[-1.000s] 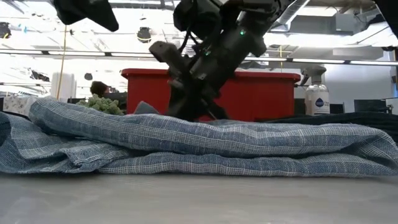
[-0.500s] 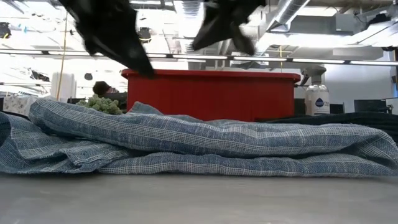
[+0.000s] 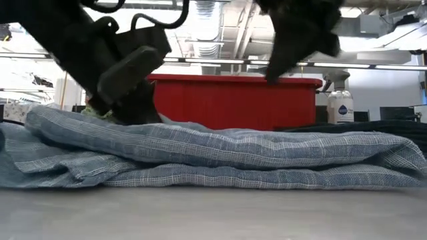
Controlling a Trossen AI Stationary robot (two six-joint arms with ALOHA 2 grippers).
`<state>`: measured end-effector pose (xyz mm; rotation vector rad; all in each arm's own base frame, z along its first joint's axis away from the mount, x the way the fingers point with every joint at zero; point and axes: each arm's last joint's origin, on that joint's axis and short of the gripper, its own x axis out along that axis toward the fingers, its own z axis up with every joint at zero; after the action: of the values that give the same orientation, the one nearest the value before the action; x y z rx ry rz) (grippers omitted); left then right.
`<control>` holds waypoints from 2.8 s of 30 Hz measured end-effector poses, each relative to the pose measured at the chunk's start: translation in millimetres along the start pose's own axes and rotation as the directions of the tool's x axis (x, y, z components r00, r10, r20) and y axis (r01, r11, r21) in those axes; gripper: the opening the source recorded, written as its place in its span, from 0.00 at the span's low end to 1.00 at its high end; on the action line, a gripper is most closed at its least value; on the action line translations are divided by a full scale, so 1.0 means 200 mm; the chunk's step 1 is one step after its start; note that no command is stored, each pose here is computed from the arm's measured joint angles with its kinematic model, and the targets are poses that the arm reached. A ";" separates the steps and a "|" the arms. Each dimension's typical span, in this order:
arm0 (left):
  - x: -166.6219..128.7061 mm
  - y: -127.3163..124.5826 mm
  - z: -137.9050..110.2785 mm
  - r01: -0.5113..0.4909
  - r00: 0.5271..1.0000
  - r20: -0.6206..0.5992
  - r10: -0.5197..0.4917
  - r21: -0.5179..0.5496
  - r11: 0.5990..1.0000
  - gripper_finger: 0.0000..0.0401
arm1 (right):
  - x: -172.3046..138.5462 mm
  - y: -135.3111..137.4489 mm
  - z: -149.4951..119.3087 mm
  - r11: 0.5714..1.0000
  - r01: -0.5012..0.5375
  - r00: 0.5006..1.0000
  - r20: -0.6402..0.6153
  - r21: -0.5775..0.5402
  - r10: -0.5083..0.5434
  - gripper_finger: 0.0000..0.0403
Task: Fold Laundry from Bin
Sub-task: Fold the blue polo shirt
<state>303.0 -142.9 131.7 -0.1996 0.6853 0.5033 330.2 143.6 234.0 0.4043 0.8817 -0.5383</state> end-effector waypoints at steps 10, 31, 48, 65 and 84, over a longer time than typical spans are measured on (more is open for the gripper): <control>0.02 0.06 -0.09 0.032 0.996 -0.081 -0.034 -0.024 0.999 0.00 | 0.15 0.06 -0.19 0.951 0.103 0.973 -0.226 0.292 -0.036 0.12; 0.06 0.07 -0.05 0.077 0.992 -0.098 -0.079 -0.022 0.997 0.00 | 0.19 -0.09 -0.17 0.809 0.284 0.915 -0.398 0.515 -0.068 0.79; 0.07 0.07 -0.05 0.078 0.992 -0.097 -0.077 0.005 0.997 0.00 | 0.33 -0.13 -0.26 0.749 0.178 0.925 -0.367 0.638 0.093 0.53; -0.08 0.10 0.36 0.285 0.955 -0.079 -0.285 -0.005 0.958 0.00 | 0.24 -0.12 -0.34 0.742 0.254 0.899 -0.435 0.620 0.056 0.07; -0.43 0.31 0.61 0.313 0.946 0.116 -0.301 -0.095 0.945 0.00 | -0.34 -0.35 -0.26 0.671 0.243 0.933 -0.357 0.701 0.035 0.07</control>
<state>283.2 -81.0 279.1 -0.3783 0.5154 0.2494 221.2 135.1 250.9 1.2383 1.0005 -0.9589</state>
